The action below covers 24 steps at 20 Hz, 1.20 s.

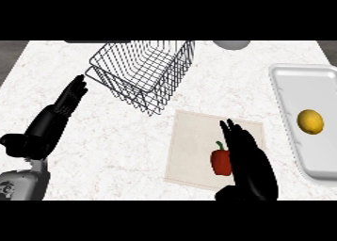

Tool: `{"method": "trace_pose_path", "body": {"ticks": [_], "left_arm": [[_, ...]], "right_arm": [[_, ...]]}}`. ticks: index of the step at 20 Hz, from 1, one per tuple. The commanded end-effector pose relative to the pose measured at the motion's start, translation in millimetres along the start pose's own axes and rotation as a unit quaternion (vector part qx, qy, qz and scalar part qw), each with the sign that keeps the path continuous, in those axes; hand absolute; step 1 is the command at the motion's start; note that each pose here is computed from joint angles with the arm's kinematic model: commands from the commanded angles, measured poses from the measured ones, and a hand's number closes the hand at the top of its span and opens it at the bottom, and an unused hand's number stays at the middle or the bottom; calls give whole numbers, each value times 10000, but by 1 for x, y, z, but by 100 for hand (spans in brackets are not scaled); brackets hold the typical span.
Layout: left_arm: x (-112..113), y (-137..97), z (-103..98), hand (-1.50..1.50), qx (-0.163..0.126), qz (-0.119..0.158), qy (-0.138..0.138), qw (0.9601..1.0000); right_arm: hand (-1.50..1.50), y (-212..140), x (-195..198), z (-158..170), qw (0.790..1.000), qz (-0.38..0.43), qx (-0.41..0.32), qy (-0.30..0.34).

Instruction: Pick the bell pepper from the placemat and place it in the basket

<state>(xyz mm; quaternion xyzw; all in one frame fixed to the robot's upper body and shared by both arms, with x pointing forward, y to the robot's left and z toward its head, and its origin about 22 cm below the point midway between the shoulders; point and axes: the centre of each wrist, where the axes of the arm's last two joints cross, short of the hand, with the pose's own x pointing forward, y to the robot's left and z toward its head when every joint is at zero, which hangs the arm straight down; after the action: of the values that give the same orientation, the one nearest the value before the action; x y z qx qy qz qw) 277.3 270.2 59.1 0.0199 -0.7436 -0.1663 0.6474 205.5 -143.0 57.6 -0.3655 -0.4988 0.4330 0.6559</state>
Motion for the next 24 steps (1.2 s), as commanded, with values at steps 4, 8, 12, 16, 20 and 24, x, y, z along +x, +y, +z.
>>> {"method": "trace_pose_path", "body": {"ticks": [4,8,12,16,20,24], "left_arm": [[16,-10,5,0,-24,-18,-66,10000],[7,-12,-15,0,30,69,21,10000],[-14,-22,-7,0,39,-59,-6,10000],[9,3,8,0,-34,25,30,10000],[-6,-5,-14,0,-35,2,72,10000],[19,-5,-5,0,16,27,39,10000]], "right_arm": [[-150,16,-9,-23,9996,176,107,212],[-150,40,-26,-29,9993,88,192,303],[-150,34,-27,-35,9986,246,308,358],[-150,45,-23,-36,9985,93,442,309],[-150,61,-14,-52,9968,161,714,307],[150,54,-34,-39,9922,511,1114,244]]}}
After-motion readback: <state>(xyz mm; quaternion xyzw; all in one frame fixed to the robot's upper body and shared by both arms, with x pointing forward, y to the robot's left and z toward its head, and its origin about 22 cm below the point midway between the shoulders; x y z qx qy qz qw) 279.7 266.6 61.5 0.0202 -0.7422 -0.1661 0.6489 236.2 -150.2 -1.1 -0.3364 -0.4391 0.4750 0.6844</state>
